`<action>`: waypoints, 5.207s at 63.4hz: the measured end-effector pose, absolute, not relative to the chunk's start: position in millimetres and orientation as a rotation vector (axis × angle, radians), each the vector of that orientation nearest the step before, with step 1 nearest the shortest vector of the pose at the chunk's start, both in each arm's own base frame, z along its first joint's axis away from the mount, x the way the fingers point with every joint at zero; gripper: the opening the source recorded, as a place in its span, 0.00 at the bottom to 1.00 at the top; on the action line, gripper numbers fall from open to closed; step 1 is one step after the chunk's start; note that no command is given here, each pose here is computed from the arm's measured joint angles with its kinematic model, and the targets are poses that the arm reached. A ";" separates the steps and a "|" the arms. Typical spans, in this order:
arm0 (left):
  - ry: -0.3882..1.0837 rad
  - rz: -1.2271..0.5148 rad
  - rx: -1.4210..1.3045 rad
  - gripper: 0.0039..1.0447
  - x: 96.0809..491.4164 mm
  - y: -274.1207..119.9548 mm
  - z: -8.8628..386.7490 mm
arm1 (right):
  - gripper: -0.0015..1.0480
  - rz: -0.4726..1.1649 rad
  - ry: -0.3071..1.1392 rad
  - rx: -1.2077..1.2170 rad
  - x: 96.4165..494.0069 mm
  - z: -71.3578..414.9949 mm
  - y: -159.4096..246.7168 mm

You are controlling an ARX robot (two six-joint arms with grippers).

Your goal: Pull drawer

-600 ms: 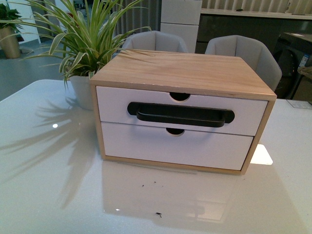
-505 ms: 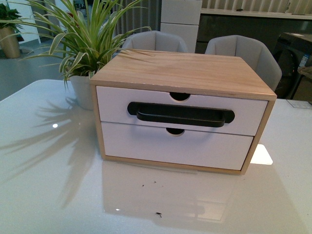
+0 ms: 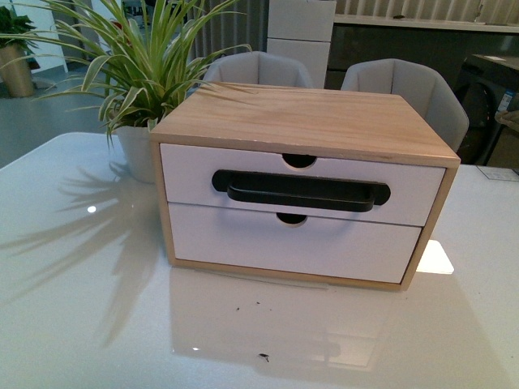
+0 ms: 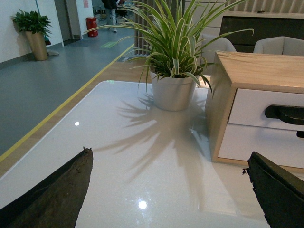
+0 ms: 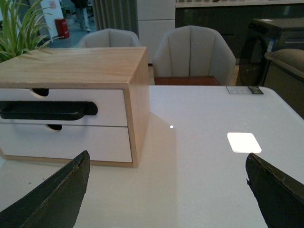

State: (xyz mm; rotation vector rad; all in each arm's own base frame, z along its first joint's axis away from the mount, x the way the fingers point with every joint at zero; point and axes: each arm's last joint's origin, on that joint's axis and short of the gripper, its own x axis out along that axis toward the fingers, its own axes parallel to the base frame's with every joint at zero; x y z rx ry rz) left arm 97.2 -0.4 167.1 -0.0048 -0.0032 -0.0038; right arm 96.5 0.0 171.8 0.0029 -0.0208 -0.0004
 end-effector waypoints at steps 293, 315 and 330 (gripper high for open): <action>0.370 -1.278 1.040 0.93 338.1 -158.2 150.8 | 0.92 1.180 0.558 -0.714 321.1 175.9 105.5; 0.378 -1.321 1.044 0.93 293.7 -150.5 153.1 | 0.91 1.219 0.561 -0.686 280.1 174.3 105.6; 0.310 -1.259 0.929 0.93 276.2 -146.9 159.6 | 0.91 1.173 0.482 -0.567 262.3 183.1 97.9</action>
